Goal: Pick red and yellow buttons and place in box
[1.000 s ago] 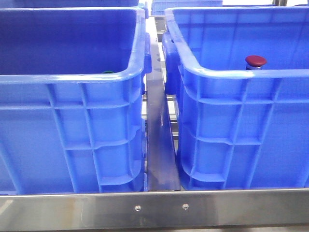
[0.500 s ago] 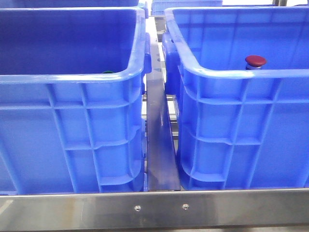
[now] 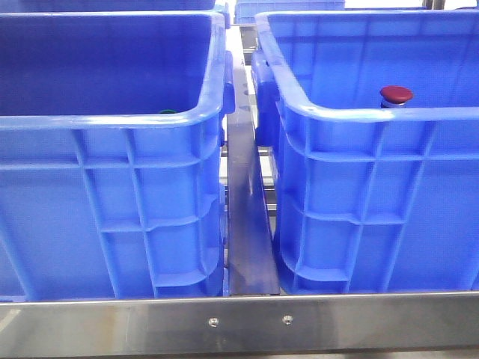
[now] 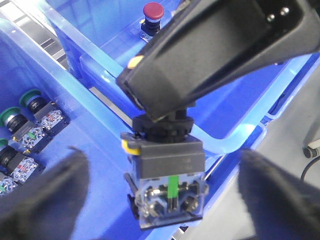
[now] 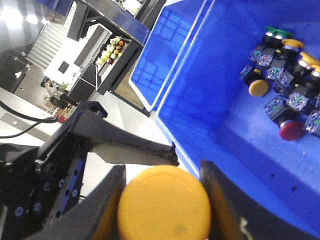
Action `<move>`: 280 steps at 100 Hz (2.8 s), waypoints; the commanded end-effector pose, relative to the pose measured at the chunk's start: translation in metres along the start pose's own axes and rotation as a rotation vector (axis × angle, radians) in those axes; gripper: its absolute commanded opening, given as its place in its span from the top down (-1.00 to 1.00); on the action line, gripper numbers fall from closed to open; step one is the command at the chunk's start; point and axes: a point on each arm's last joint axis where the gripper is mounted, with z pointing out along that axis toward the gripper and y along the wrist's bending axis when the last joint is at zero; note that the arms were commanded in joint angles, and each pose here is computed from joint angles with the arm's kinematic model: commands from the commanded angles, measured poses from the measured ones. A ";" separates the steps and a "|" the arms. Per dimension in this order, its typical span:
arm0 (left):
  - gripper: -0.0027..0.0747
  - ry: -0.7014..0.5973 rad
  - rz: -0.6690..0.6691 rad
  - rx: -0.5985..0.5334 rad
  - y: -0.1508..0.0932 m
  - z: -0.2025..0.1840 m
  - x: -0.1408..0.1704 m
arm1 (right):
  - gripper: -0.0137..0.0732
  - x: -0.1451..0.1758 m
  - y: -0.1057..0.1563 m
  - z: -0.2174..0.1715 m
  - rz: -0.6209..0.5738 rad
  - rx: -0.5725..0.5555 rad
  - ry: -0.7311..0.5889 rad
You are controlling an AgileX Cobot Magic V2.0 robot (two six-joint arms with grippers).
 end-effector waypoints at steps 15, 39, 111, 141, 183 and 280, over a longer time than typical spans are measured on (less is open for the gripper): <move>-0.69 -0.090 -0.070 -0.021 0.007 -0.012 -0.012 | 0.24 -0.020 0.017 -0.015 -0.108 0.006 -0.140; -0.69 -0.142 -0.173 -0.140 0.032 -0.025 -0.012 | 0.24 -0.036 0.012 -0.054 -0.175 0.117 -0.259; -0.57 -0.154 -0.551 -0.778 0.109 -0.130 0.115 | 0.24 -0.051 -0.020 -0.145 -0.258 0.492 -0.391; 0.36 -0.178 -0.510 -0.776 0.103 -0.136 0.135 | 0.24 -0.058 -0.032 -0.165 -0.377 0.703 -0.439; 0.98 -0.267 -0.431 -0.703 0.100 -0.134 0.124 | 0.24 -0.069 -0.093 -0.190 -0.367 1.090 -0.469; 0.98 -0.267 -0.431 -0.703 0.100 -0.134 0.124 | 0.24 -0.059 -0.233 -0.164 -0.229 1.045 -0.394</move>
